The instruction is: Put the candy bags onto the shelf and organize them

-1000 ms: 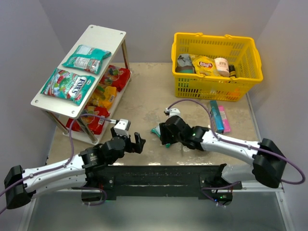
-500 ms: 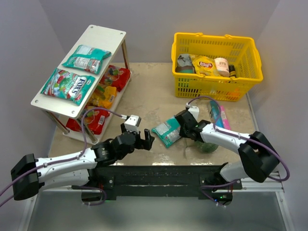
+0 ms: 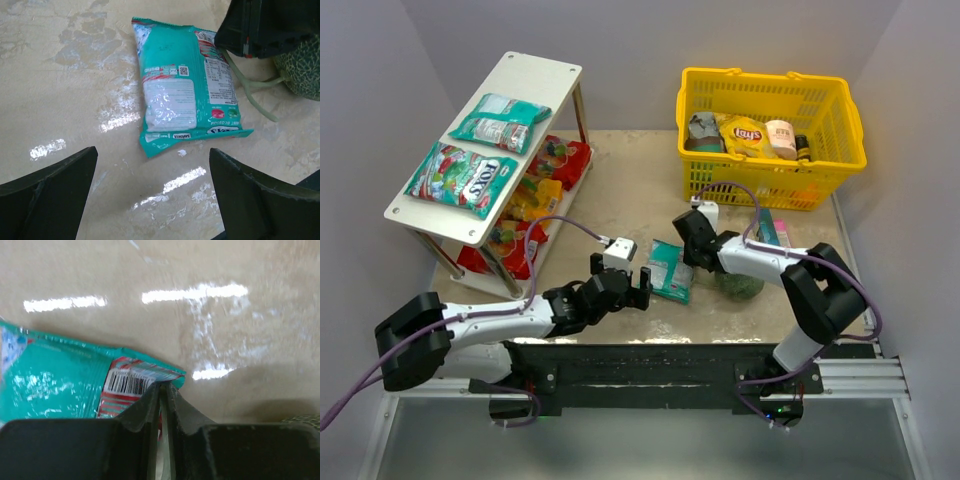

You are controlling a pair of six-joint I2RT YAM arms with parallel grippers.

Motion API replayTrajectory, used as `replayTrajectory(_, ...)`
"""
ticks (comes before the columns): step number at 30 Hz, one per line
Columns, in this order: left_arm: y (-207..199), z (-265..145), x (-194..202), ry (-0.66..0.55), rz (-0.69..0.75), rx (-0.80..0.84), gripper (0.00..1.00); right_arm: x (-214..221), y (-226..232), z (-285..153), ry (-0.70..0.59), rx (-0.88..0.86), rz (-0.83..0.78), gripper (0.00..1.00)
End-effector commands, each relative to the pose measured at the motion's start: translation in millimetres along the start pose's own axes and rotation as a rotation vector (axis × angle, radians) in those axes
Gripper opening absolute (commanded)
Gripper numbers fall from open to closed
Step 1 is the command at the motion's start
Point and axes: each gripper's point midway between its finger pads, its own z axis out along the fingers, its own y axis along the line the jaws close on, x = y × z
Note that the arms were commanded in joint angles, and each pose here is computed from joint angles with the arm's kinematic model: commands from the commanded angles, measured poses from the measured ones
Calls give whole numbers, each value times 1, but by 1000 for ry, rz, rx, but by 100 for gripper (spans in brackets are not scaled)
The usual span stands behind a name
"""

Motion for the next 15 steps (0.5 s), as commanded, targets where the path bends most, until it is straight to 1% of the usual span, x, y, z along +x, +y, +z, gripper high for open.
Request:
replayTrajectory(1,-14,9,-35,-100,-14,-3,99,-62,23,-1,-146,-45,-8,20)
replayTrajectory(2,-15,11,-33,-92,-9,-6,99,-66,27,-2,-150,-64,-12,28)
replayTrajectory(4,-15,12,-32,-88,-6,-4,99,-76,34,-12,-177,-111,1,36)
replayTrajectory(5,-14,12,-31,-86,-4,-6,99,-82,40,-16,-199,-143,11,47)
replayTrajectory(7,-13,12,-30,-83,-2,-9,100,-88,46,-23,-213,-185,12,55)
replayTrajectory(9,-12,12,-29,-80,2,-17,100,-89,51,-26,-209,-209,1,57)
replayTrajectory(11,-9,10,-28,-76,8,-25,99,-85,51,-25,-187,-207,-4,57)
replayTrajectory(13,-6,9,-26,-71,11,-31,99,-78,50,-27,-159,-211,10,55)
replayTrajectory(15,-5,7,-26,-71,10,-31,99,-61,39,-30,-97,-177,41,53)
